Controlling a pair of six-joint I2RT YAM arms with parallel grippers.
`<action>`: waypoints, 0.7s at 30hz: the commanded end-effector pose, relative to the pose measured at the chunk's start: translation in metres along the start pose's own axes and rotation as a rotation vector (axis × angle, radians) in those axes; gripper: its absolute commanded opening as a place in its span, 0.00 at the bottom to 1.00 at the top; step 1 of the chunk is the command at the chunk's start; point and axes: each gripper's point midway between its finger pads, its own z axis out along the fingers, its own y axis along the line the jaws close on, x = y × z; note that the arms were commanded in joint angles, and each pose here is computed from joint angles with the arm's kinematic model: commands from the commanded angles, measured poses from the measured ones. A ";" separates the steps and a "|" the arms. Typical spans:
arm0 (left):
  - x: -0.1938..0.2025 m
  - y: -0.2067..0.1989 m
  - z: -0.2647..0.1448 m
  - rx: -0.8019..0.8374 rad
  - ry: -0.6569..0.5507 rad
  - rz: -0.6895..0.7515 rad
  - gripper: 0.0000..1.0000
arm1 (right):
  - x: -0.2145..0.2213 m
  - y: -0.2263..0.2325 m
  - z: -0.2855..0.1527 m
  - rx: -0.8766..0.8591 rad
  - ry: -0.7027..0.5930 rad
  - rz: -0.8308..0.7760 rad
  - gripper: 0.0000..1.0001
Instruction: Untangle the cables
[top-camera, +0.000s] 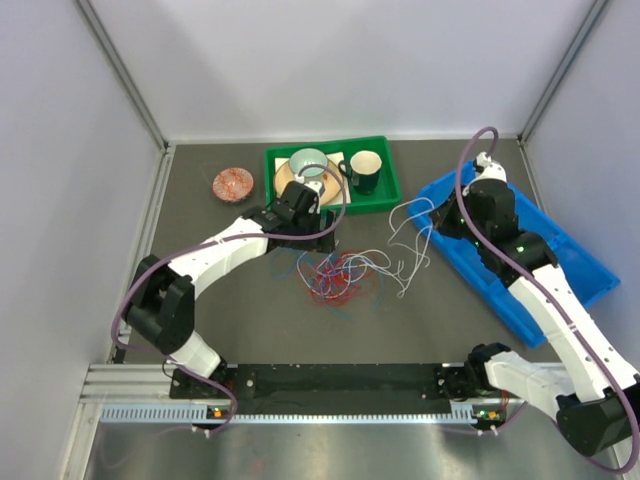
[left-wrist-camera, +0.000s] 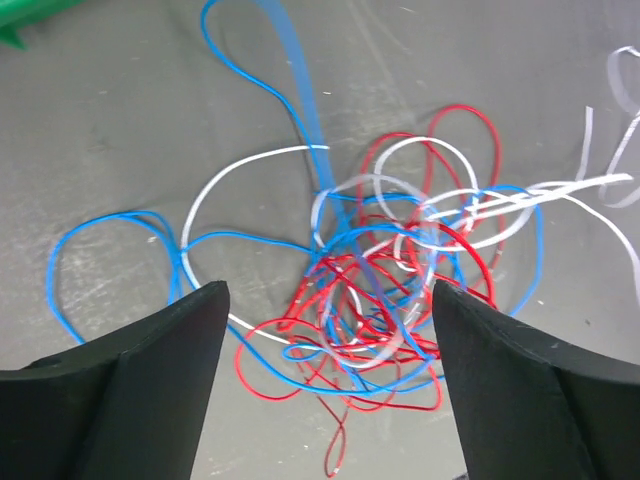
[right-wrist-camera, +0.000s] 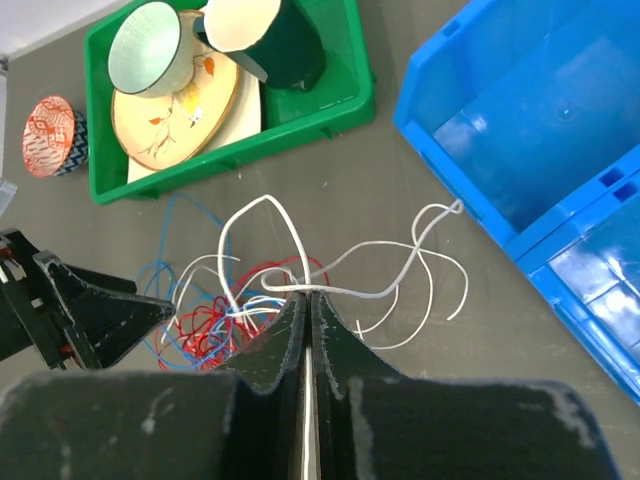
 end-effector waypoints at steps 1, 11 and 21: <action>-0.011 -0.021 -0.014 0.063 -0.025 0.049 0.88 | -0.004 0.007 -0.005 -0.047 -0.036 0.036 0.00; 0.015 -0.040 -0.008 0.126 0.048 0.111 0.99 | 0.017 -0.002 0.005 -0.023 0.018 0.029 0.00; 0.019 -0.061 -0.001 0.174 0.057 0.120 0.99 | 0.026 -0.005 0.010 -0.018 0.042 0.022 0.00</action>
